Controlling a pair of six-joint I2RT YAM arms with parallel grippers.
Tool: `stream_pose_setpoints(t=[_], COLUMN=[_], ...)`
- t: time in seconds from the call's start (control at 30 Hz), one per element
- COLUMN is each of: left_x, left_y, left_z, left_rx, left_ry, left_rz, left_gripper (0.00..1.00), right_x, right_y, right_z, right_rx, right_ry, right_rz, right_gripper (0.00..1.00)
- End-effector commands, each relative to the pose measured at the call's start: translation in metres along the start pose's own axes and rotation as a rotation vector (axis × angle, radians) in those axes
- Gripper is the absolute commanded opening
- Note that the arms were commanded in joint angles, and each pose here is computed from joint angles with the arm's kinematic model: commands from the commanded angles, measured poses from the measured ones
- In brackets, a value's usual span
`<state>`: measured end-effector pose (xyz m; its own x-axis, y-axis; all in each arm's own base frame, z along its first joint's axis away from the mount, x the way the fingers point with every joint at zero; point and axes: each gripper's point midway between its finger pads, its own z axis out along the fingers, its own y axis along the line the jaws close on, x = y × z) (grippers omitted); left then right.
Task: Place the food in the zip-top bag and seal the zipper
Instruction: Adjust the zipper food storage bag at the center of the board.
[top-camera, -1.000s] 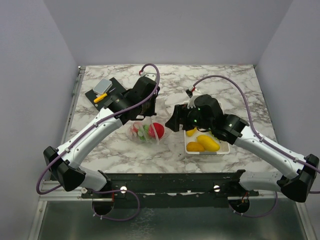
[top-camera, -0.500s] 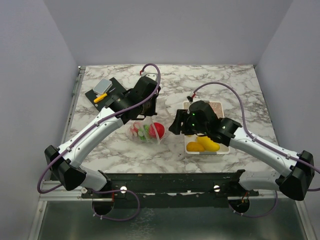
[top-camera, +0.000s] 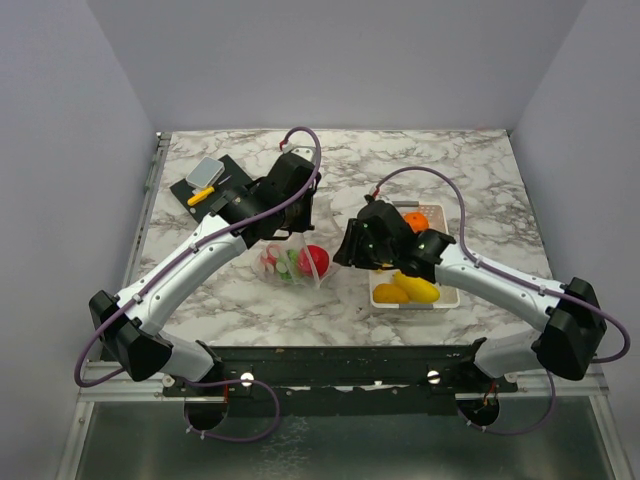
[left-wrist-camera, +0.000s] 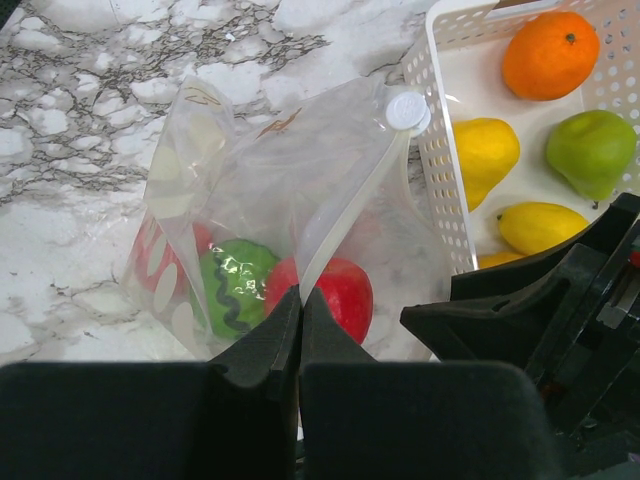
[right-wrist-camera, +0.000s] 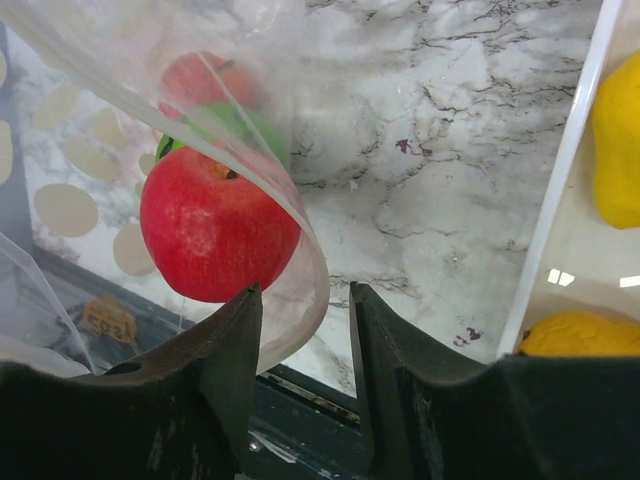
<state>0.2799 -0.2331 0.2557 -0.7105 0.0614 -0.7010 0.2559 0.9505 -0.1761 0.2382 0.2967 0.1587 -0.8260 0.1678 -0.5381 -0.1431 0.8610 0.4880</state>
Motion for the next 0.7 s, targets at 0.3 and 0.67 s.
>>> stream_pose_setpoints(t=[0.3,0.67], left_x=[-0.008,-0.014], left_y=[0.001,0.01], left_z=[-0.014,-0.036], left_rx=[0.021,-0.001], left_ry=[-0.034,-0.057], left_rz=[-0.007,0.002], left_gripper=[0.0,0.0], right_x=[-0.012,-0.047], right_y=[0.031,0.061], right_z=[-0.007,-0.041], right_rx=[-0.098,-0.168], right_ry=[-0.013,-0.075], right_rz=[0.035,-0.1], right_gripper=[0.01,0.01])
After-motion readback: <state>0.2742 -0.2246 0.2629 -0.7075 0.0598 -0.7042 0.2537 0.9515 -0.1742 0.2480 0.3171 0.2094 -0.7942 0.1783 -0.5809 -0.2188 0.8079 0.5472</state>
